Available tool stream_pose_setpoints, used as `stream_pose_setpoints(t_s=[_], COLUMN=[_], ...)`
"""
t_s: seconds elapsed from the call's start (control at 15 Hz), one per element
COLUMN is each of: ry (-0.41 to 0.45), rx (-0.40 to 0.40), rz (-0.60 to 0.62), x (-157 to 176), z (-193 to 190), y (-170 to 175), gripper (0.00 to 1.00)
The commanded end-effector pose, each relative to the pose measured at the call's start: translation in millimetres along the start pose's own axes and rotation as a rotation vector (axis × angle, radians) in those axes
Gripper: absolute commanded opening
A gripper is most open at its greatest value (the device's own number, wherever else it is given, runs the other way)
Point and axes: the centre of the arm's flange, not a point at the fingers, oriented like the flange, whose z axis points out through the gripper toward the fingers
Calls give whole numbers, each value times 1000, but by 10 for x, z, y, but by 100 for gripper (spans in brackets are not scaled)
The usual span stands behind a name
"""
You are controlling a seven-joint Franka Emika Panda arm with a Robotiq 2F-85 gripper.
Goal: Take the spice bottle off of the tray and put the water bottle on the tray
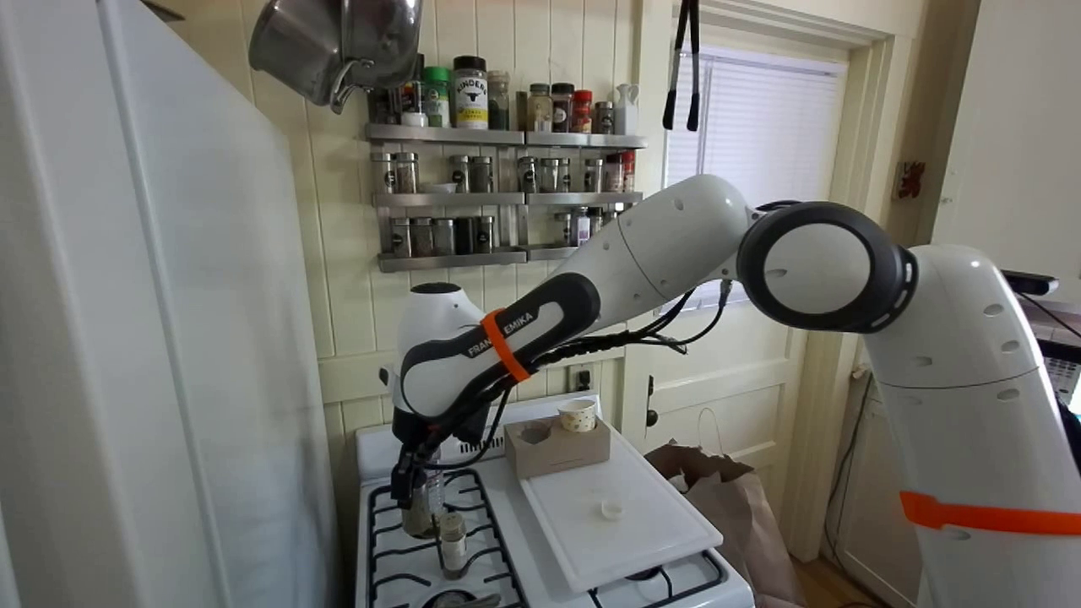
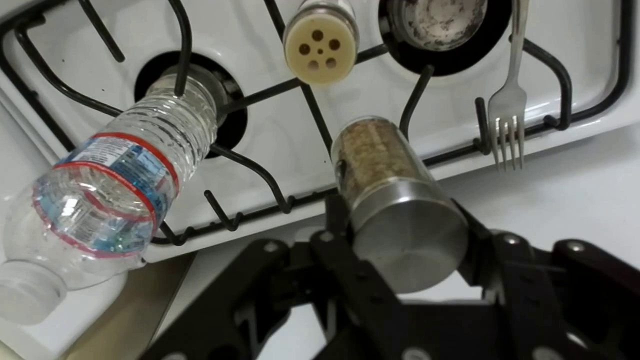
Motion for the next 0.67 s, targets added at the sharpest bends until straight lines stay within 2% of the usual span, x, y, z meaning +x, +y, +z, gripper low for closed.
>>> stream_pose_setpoints(t_s=[0.0,0.6], ry=[13,-11], rx=[32,91], rz=[-17,-13], x=[141,232], z=[286,758], y=[109,224], gripper=[24,24])
